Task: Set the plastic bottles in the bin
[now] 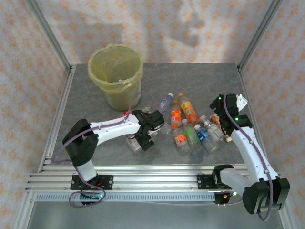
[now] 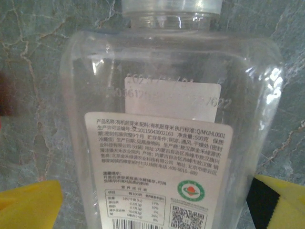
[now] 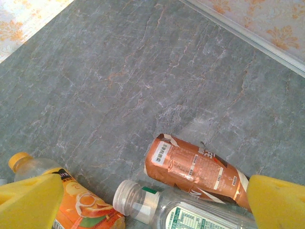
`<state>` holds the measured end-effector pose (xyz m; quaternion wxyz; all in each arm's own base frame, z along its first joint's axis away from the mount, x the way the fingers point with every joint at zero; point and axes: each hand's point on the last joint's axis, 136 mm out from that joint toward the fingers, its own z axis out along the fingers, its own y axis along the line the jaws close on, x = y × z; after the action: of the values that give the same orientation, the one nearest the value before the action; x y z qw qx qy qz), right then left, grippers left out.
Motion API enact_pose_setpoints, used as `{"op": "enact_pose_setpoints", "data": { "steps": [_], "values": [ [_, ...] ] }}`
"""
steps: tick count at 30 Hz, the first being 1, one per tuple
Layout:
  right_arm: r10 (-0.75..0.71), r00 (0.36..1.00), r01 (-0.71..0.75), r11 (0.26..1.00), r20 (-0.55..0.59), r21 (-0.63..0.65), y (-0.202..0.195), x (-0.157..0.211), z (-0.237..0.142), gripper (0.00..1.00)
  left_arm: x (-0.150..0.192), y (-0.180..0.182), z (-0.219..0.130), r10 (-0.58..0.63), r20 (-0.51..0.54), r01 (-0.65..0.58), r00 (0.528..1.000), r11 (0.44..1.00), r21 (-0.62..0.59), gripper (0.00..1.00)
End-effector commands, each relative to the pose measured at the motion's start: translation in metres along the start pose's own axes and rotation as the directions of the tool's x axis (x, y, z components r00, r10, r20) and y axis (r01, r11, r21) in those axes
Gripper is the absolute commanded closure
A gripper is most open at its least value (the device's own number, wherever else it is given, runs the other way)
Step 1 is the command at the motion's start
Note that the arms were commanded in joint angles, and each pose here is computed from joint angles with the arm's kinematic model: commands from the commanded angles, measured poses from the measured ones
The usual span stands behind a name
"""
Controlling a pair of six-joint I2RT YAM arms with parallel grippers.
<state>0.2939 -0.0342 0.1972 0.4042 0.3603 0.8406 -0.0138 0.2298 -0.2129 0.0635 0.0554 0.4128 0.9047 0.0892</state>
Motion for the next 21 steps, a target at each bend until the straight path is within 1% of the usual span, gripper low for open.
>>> {"op": "enact_pose_setpoints", "data": {
  "steps": [1, 12, 21],
  "values": [
    [-0.006, 1.0, 0.006, 1.0, 0.024, 0.015, -0.002, -0.004, -0.001, 0.01, -0.004, 0.007, 0.006, -0.037, -0.004, 0.037, 0.999, 0.999, -0.02, 0.0],
    [-0.013, 1.0, 0.013, 1.0, 0.026, 0.023, -0.003, -0.003, 0.0, 0.01, -0.006, 0.01, 0.025, -0.088, -0.045, 0.088, 0.995, 0.996, 0.017, 0.0],
    [-0.014, 1.0, 0.013, 1.0, 0.021, 0.027, -0.005, 0.0, 0.002, 0.01, 0.001, 0.012, 0.044, -0.107, -0.103, 0.107, 0.989, 0.994, -0.004, 0.0]
  ]
}}
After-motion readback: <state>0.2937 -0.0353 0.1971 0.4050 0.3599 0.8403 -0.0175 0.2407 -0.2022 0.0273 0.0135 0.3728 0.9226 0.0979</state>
